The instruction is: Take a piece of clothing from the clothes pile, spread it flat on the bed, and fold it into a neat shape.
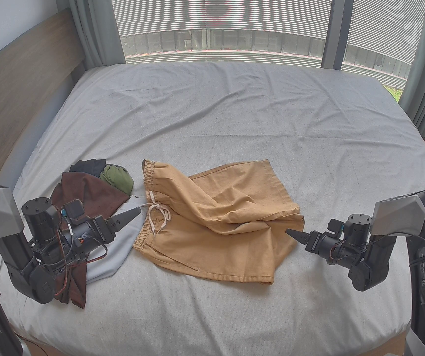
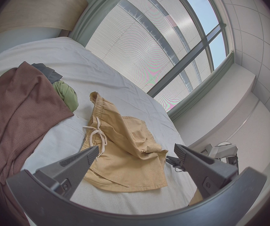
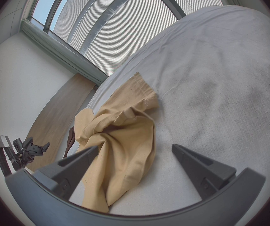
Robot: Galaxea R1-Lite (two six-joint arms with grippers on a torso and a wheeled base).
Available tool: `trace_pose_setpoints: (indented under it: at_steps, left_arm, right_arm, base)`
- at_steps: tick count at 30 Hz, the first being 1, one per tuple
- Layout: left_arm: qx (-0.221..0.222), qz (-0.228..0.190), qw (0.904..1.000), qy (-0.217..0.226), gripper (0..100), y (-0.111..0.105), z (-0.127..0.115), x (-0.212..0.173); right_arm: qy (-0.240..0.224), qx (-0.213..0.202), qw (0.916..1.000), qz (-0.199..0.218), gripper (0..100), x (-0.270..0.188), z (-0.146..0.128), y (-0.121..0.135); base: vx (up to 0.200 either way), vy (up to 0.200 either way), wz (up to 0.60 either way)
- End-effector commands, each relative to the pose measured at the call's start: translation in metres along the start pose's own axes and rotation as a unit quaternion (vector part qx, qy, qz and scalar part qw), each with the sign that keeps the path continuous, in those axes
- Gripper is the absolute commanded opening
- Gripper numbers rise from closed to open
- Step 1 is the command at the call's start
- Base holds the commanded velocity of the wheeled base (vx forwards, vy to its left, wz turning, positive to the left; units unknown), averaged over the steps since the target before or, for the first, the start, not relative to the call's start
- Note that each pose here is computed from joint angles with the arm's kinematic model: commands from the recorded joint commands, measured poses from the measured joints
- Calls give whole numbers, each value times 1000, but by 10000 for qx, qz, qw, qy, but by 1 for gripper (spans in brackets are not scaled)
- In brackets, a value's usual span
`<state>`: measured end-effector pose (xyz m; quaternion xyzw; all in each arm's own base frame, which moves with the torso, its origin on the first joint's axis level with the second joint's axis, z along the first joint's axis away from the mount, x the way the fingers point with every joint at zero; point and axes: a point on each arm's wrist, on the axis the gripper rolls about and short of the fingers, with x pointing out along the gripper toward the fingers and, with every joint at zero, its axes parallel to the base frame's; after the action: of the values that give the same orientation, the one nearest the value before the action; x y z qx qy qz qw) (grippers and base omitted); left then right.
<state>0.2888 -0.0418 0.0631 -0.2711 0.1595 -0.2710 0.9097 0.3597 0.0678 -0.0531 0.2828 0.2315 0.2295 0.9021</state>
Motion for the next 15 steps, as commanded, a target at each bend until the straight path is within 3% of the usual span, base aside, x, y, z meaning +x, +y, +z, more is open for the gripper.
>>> trace_pose_setpoints:
  at_steps: [1,15]
  left_arm:
    - [-7,5,10000,7,100,0,0,0]
    - [8,-9,10000,-16,100,-1,1,-1]
  right_arm:
    - [188,29,9998,14,100,4,-13,0]
    - [563,-93,9973,457,100,18,-34,29]
  base:
    - [0,0,0]
    - [0,0,0]
